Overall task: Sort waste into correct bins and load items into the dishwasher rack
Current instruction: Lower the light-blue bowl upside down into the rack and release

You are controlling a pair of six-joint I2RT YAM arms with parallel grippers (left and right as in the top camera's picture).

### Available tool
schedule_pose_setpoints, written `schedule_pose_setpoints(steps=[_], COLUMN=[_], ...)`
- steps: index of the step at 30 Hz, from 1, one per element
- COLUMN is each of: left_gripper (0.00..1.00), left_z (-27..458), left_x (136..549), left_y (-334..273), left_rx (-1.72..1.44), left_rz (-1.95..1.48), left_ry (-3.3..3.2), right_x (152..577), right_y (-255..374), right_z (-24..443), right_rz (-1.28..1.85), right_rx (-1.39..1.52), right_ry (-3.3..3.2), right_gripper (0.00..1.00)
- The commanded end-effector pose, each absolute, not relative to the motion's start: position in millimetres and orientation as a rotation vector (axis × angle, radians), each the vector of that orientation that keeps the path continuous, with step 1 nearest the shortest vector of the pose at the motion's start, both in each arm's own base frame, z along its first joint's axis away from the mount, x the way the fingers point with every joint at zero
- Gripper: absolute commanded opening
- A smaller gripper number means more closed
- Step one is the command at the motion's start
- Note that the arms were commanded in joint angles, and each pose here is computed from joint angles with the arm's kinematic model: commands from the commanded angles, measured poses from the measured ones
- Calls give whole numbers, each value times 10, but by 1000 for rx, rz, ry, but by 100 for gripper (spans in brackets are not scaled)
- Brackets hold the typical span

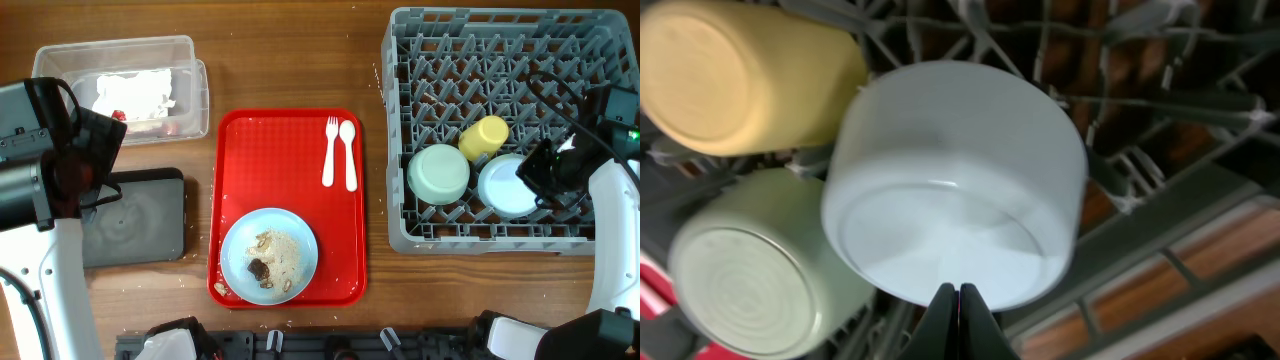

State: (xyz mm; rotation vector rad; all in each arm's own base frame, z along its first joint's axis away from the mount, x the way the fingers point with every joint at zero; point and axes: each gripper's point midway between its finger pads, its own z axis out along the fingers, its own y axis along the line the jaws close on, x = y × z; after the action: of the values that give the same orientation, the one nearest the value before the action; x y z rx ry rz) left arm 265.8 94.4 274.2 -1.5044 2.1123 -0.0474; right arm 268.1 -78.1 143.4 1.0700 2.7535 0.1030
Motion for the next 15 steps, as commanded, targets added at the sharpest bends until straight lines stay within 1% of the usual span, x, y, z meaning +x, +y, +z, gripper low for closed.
schedule_pose_setpoints(steps=[1, 11, 15], left_gripper=[100, 100, 100], left_z=[2770, 2770, 2770], left_x=[2639, 2639, 2639], left_y=[976, 976, 976], left_rx=[-1524, -1524, -1524], left_rz=[-39, -39, -39], left_ry=[2084, 2084, 2084], right_x=[2831, 3045, 3176], right_y=[-714, -826, -877], right_z=[1402, 1045, 1130], right_rz=[203, 172, 171], right_rx=[1087, 1155, 1139], right_ry=[2716, 2741, 2678], right_gripper=[4, 4, 4])
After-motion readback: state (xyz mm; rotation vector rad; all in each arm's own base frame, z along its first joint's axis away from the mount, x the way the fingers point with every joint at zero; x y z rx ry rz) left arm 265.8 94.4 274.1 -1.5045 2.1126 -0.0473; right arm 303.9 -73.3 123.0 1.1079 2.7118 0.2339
